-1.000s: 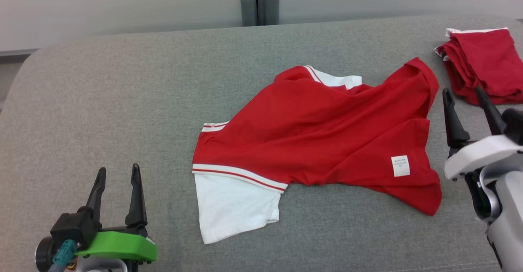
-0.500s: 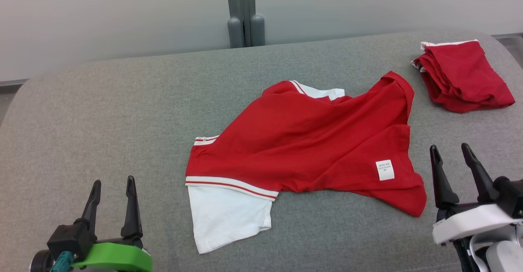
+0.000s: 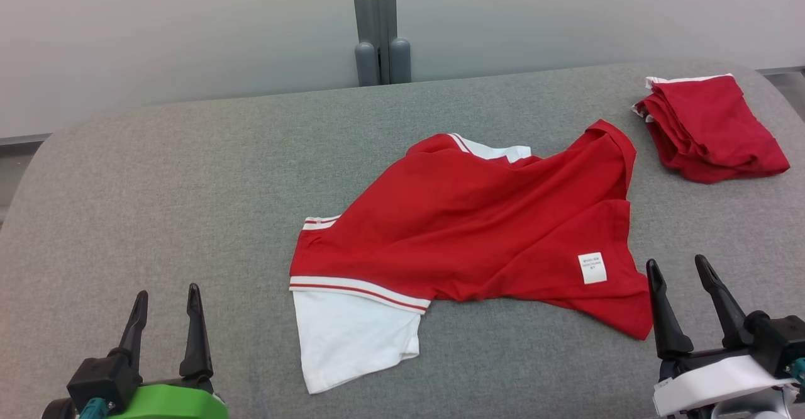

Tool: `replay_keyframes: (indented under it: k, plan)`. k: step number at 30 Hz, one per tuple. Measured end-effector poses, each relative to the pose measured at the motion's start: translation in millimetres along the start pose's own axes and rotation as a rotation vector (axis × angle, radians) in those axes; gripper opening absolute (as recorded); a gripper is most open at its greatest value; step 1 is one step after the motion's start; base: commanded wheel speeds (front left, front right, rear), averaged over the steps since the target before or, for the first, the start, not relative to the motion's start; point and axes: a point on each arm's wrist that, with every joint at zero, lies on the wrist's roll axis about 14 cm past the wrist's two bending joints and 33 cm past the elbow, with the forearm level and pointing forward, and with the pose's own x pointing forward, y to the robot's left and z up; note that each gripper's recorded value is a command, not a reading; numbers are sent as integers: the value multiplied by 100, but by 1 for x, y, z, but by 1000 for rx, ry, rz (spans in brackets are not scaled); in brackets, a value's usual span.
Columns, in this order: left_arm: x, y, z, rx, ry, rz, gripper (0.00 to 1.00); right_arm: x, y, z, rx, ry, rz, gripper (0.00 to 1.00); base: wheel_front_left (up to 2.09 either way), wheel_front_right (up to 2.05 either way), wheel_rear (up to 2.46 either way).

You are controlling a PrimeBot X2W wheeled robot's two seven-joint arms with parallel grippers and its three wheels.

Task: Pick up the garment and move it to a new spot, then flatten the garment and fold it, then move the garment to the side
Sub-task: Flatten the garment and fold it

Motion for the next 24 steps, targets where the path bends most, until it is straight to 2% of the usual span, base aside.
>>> replay_keyframes:
  k: [24]
  plan:
    - [-2, 2, -2, 5, 8, 5, 100, 1, 5, -1, -8, 5, 19, 100, 0, 0, 0]
